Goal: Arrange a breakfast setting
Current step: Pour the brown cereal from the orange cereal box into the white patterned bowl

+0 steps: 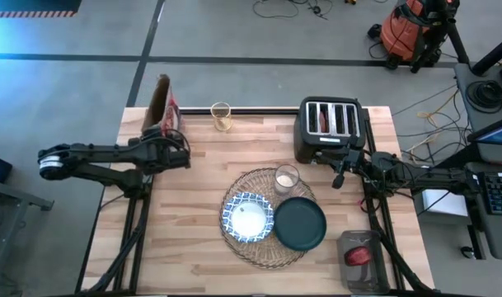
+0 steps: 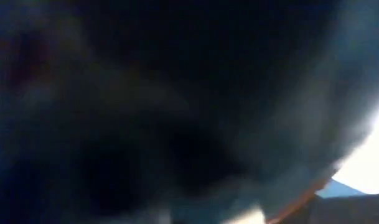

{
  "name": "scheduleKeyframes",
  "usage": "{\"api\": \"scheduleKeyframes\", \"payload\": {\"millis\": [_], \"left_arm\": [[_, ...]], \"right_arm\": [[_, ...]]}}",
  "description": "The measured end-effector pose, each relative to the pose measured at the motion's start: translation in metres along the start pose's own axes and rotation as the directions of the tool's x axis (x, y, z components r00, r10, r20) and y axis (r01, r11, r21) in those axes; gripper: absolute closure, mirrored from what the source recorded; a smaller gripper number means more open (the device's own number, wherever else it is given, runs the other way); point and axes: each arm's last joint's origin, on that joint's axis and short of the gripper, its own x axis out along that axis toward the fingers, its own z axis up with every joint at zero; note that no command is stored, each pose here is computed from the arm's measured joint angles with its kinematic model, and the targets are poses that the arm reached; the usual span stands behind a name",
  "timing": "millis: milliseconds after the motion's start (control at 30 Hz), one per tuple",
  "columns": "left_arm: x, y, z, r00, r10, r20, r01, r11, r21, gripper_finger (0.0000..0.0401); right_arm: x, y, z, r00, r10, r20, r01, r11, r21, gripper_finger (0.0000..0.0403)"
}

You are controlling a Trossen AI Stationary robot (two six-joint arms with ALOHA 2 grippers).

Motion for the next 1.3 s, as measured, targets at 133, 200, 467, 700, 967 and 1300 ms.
{"api": "scheduleKeyframes", "payload": {"millis": [133, 200, 467, 700, 967, 1300], "left_arm": [[-0.007, -0.007, 0.013, 0.998, -0.036, -0.048, 0.038, 0.999, 0.028, 0.0277], [-0.011, -0.011, 0.021, 0.996, -0.058, -0.064, 0.061, 0.997, 0.053, 0.0313], [-0.031, -0.022, 0.047, 0.978, -0.177, -0.113, 0.191, 0.973, 0.127, 0.0391], [-0.056, -0.031, 0.045, 0.941, -0.332, -0.067, 0.339, 0.925, 0.171, 0.0399], [-0.08, -0.031, 0.032, 0.873, -0.47, -0.127, 0.485, 0.862, 0.146, 0.0401], [-0.107, -0.032, 0.02, 0.762, -0.616, -0.201, 0.646, 0.698, 0.31, 0.0401]], "right_arm": [[0.0, 0.0, 0.0, 1.0, 0.0, 0.0, 0.0, 1.0, 0.0, 0.033], [0.0, 0.0, 0.0, 1.0, 0.0, 0.0, 0.0, 1.0, 0.0, 0.033], [0.0, 0.0, 0.0, 1.0, 0.0, 0.0, 0.0, 1.0, 0.0, 0.033], [0.0, 0.0, 0.0, 1.0, 0.0, 0.0, 0.0, 1.0, 0.0, 0.033], [0.0, 0.0, 0.0, 1.0, 0.0, 0.0, 0.0, 1.0, 0.0, 0.033], [0.0, 0.0, 0.0, 1.0, 0.0, 0.0, 0.0, 1.0, 0.0, 0.033]]}}
